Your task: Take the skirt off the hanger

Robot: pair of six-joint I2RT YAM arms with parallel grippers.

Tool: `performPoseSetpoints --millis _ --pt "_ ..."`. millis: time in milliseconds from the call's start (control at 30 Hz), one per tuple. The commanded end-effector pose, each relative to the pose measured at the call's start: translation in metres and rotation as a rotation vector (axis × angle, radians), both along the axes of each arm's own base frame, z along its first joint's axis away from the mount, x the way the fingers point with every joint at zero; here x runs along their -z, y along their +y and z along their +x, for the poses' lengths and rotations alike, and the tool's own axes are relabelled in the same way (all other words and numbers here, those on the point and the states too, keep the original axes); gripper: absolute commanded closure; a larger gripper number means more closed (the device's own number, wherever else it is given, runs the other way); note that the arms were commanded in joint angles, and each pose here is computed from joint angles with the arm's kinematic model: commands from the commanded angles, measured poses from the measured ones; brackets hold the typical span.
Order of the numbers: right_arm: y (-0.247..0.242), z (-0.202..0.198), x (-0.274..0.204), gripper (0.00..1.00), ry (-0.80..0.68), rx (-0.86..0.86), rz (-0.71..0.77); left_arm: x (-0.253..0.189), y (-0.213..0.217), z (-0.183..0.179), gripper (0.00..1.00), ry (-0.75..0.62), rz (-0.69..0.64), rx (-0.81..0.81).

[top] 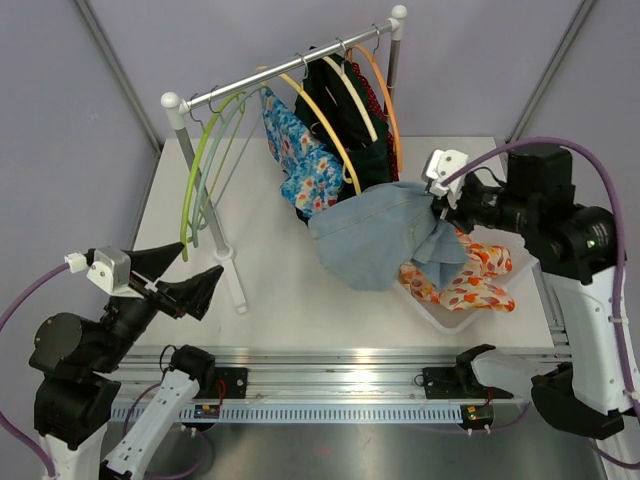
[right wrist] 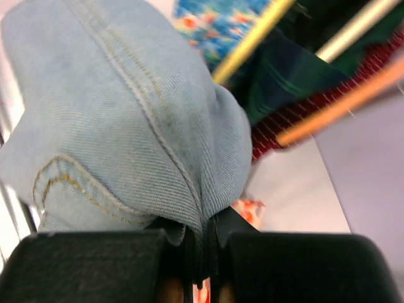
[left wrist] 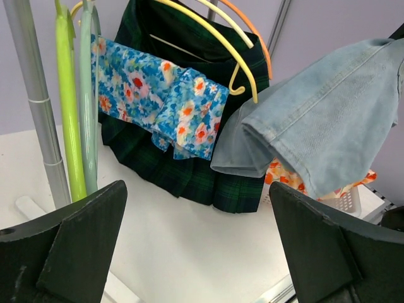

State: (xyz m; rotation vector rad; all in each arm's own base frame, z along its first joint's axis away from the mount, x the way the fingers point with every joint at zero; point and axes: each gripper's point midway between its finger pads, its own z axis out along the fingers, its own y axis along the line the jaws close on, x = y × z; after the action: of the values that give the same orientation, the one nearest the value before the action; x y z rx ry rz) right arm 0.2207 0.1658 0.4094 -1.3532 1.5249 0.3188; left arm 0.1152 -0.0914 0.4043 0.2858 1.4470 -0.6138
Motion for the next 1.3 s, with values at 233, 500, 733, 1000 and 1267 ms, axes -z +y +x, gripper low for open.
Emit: performPoseSetpoints --millis 233,500,733,1000,1267 --pt "-0.101 0.017 0.014 1.0 -0.039 0.466 -0.109 -0.041 -0.013 -0.002 0.01 -0.085 -0.032 0.073" --pt "-0.171 0.034 0.037 1.0 -0.023 0.713 -0.227 -0.044 -0.019 0.003 0.01 -0.086 -0.028 0.096" --pt "-0.223 0.06 0.08 1.0 0.08 0.768 -0.24 -0.051 -0.022 0.0 0.01 -0.104 -0.035 0.12" --pt "-0.194 0.112 0.173 0.89 0.296 0.595 -0.07 -0.053 -0.03 0.006 0.01 -0.083 -0.052 0.15" --pt "-0.185 0.089 0.314 0.84 0.595 0.468 -0.171 -0.048 -0.035 0.01 0.01 -0.068 -0.062 0.171"
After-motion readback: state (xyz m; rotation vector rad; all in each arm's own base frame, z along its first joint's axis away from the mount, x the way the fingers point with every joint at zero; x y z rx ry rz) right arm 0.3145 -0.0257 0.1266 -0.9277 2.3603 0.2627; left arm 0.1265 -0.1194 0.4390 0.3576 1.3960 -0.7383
